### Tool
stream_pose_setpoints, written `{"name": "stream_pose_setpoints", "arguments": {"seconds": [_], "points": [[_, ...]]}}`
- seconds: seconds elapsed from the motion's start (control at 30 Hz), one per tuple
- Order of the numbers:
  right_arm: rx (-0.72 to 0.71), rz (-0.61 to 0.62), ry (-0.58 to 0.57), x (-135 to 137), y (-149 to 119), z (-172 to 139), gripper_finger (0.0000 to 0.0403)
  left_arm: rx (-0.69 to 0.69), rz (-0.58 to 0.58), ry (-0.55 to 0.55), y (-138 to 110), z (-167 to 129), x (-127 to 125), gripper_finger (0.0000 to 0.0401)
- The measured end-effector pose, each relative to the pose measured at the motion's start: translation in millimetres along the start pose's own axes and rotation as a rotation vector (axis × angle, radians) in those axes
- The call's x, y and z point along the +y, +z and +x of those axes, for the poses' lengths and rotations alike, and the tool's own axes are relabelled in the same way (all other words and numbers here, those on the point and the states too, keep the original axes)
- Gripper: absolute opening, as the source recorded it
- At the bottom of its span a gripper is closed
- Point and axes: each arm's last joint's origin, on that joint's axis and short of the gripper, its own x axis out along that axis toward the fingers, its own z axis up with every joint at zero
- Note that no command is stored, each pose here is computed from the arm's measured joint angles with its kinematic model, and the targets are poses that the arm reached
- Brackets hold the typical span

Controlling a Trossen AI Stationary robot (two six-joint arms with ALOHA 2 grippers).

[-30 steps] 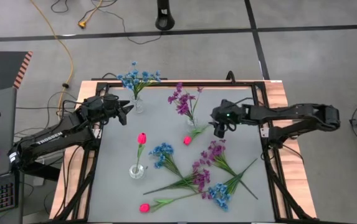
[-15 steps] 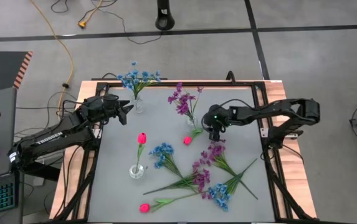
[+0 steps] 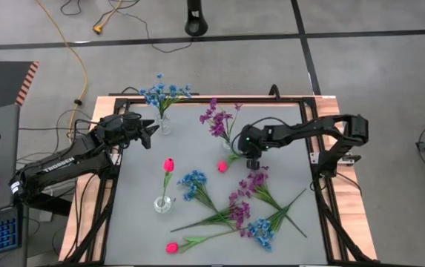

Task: Sort flowers into vase by color
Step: Put the top red flower into the bottom transparent vase

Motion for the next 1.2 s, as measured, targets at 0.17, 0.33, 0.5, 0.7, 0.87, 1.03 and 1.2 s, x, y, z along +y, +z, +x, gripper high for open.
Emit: {"name": "stream_pose_setpoints", "arguments": {"seconds": [0.17, 0.33, 0.5, 0.7, 0.87, 1.03, 1.2], "points": [[-0.001, -0.011, 0.004, 1, 3, -5, 0.0059, 0.000, 0.000, 0.000, 0, 0, 0, 0.0164], [0.050, -0.026, 0.015, 5, 8, -11, 0.0025, 0.000, 0.000, 0.000, 0, 0, 0, 0.0164], [0.130, -0.051, 0.041, 12, 13, -20, 0.0035, 0.000, 0.000, 0.000, 0, 0, 0, 0.0164], [0.161, -0.090, 0.060, 21, 22, -30, 0.0035, 0.000, 0.000, 0.000, 0, 0, 0, 0.0164], [0.125, -0.119, 0.066, 28, 35, -37, 0.0028, 0.000, 0.000, 0.000, 0, 0, 0, 0.0164], [0.038, -0.145, 0.063, 34, 60, -53, 0.0028, 0.000, 0.000, -0.003, 0, 0, 0, 0.0164], [-0.074, -0.179, 0.054, 37, 87, -74, 0.0029, -0.026, -0.001, -0.073, 4, 0, -3, 0.0164]]}}
